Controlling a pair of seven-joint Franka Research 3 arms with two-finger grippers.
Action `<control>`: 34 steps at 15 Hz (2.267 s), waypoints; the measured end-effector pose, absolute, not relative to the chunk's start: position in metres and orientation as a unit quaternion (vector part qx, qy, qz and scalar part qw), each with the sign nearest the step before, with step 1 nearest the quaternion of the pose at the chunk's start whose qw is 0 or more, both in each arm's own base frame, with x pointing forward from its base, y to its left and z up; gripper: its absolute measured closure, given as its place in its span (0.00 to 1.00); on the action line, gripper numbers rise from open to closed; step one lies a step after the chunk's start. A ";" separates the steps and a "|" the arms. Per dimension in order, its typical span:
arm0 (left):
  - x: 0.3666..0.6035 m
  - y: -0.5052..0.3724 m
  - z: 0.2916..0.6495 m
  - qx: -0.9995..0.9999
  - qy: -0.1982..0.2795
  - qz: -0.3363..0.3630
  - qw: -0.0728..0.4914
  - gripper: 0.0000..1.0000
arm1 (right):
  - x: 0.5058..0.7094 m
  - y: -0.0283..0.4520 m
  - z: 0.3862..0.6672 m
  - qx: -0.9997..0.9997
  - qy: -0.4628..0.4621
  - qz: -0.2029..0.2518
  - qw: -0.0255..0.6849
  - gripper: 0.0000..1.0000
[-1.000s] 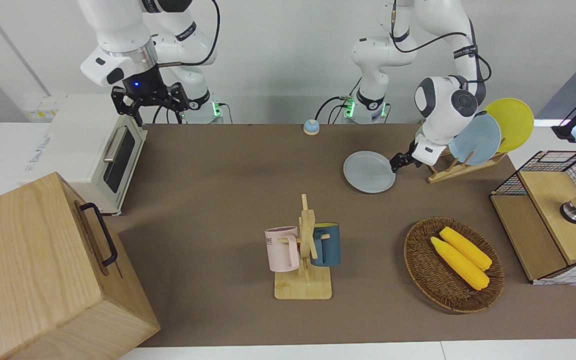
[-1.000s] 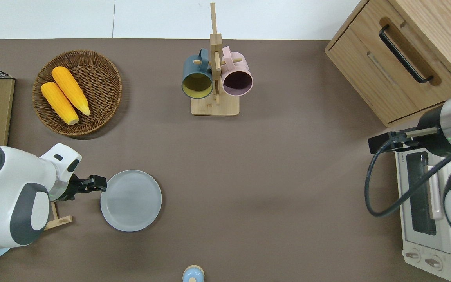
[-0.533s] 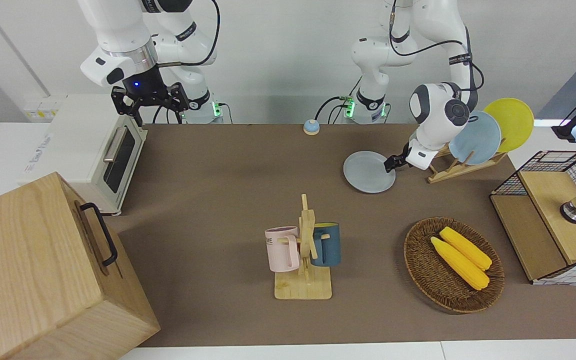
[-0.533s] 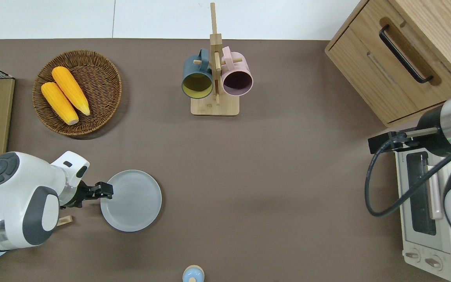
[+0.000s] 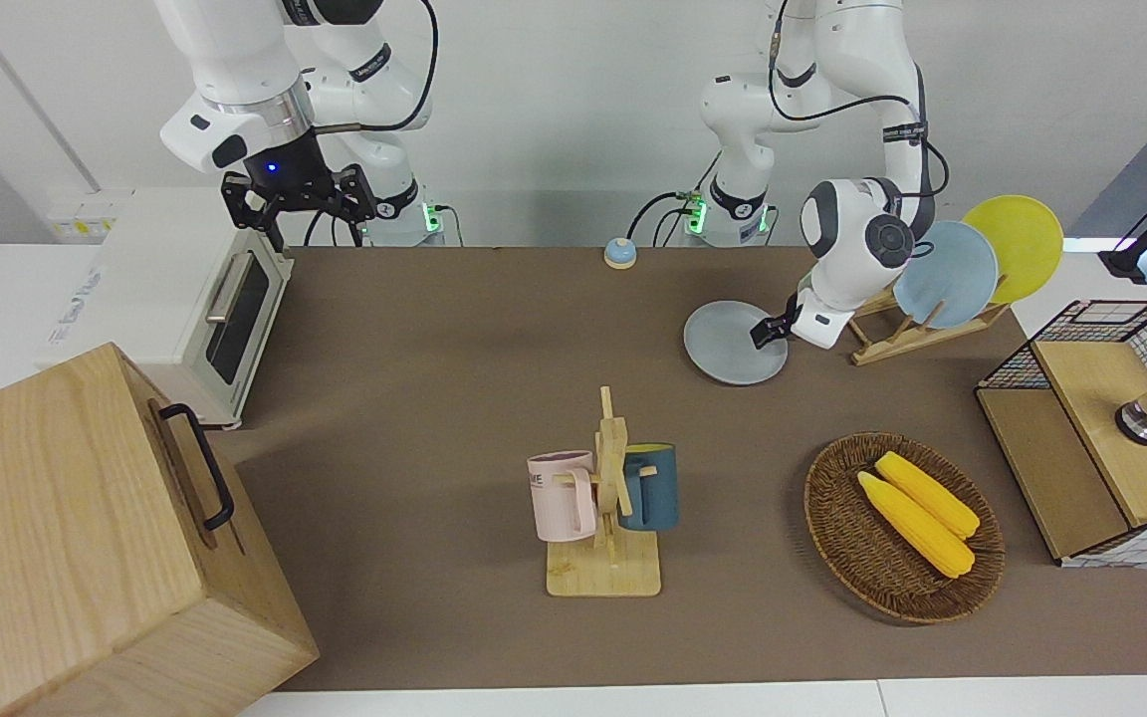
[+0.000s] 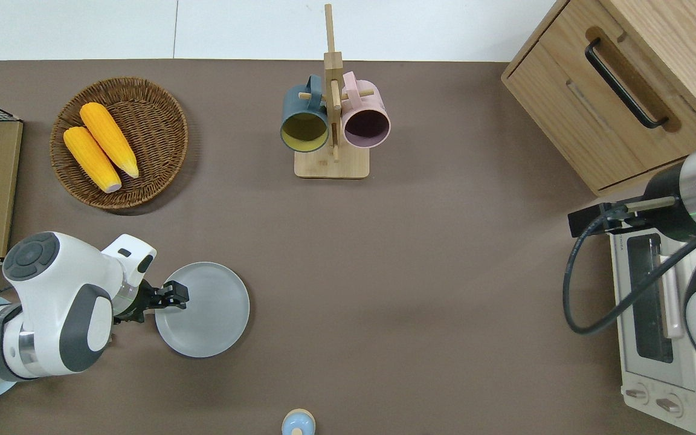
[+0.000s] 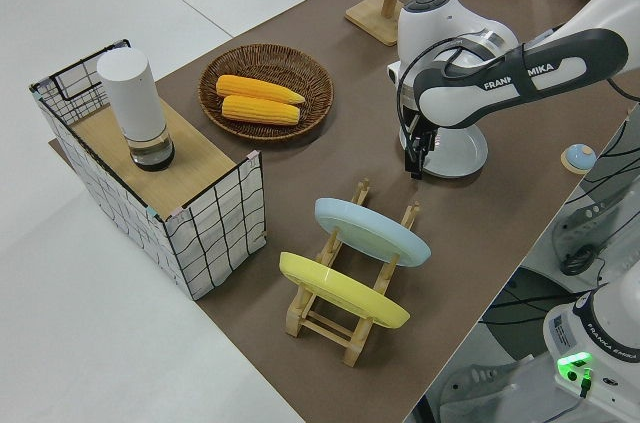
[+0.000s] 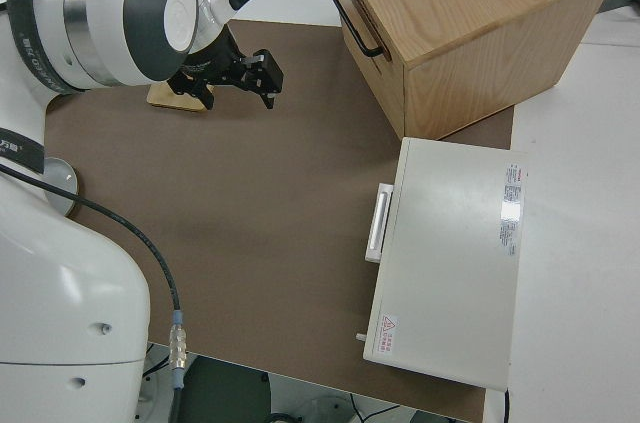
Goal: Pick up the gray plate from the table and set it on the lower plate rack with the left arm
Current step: 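Close the left gripper on the gray plate's rim nearest it, then lift the gray plate and carry it over the wooden rack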
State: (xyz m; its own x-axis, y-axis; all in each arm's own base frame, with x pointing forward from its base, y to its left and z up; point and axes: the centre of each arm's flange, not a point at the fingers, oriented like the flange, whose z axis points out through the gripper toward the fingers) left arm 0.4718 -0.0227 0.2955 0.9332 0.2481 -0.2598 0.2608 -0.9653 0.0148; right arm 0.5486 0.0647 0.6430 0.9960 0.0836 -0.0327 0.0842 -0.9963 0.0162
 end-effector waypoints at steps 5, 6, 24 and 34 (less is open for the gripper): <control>0.473 -0.021 0.294 0.982 0.137 -0.128 0.025 0.60 | 0.549 0.065 0.643 0.999 0.042 -0.016 0.009 0.01; 0.473 -0.019 0.294 0.982 0.139 -0.127 0.025 0.68 | 0.549 0.065 0.643 0.999 0.042 -0.016 0.009 0.01; 0.491 0.001 0.327 0.976 0.167 -0.132 0.041 0.98 | 0.549 0.065 0.643 0.999 0.042 -0.016 0.009 0.01; 0.520 0.052 0.426 0.975 0.129 -0.152 -0.099 0.98 | 0.549 0.065 0.643 0.999 0.042 -0.016 0.009 0.01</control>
State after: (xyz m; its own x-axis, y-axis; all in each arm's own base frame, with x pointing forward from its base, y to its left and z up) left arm 0.5196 0.0518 0.4258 0.9204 0.2820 -0.2709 0.2218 -0.9471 -0.2320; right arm 0.5486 0.0647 0.6430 0.9960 0.0836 -0.0327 0.0842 -0.9963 0.0162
